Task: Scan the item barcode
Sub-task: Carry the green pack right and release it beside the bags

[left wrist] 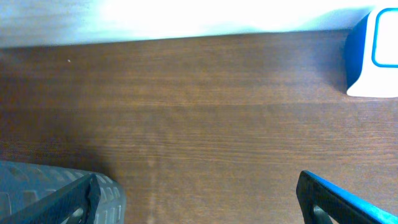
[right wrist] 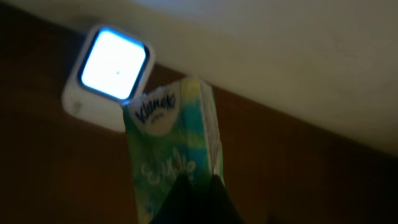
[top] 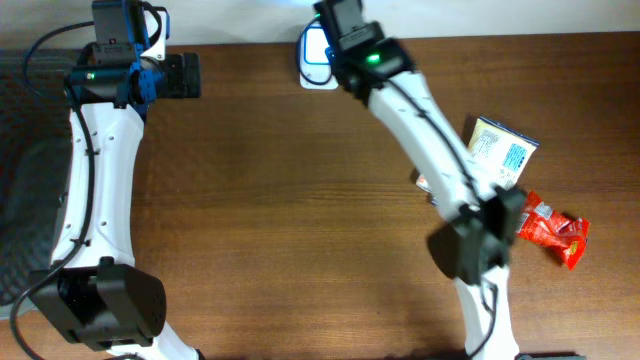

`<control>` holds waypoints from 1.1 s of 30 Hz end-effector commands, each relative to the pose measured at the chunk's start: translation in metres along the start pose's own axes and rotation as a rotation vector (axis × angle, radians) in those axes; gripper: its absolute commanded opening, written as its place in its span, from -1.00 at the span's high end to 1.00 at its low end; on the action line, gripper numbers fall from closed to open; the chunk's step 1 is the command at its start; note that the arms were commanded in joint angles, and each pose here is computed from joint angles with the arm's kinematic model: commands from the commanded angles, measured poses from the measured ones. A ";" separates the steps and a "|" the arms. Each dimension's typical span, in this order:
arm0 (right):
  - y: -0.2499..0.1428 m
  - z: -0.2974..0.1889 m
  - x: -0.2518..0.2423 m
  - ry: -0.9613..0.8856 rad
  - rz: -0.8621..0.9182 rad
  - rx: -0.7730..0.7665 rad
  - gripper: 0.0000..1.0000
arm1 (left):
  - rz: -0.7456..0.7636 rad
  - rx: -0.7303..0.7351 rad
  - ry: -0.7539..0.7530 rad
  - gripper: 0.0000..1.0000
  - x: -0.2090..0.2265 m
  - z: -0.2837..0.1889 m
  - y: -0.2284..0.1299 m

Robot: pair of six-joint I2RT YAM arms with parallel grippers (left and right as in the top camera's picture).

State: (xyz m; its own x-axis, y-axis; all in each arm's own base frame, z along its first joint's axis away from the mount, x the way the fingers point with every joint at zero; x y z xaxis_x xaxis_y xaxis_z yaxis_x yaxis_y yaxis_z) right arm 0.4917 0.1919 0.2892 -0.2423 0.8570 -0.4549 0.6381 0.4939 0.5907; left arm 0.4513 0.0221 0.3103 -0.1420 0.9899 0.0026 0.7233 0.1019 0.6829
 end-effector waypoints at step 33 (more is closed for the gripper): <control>-0.138 -0.184 -0.132 -0.021 0.801 0.358 -0.97 | -0.005 -0.023 -0.012 -0.98 0.000 -0.009 0.004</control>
State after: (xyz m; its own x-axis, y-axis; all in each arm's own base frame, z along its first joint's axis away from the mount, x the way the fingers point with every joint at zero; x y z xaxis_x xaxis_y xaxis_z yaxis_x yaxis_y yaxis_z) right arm 0.3291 0.0403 0.3488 0.3853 0.9167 -0.1057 0.8605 -0.3156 0.3999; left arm 0.4513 0.0222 0.3104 -0.1422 0.9898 0.0029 0.7231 0.1019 0.6832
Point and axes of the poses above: each gripper's point midway between its finger pads, its own z axis out along the fingers, its own x axis along the line the jaws close on, y = z × x, the point moved 7 cm from there along -z, back along the fingers, and after that the axes turned 9 degrees about -z, right-handed, at the moved point
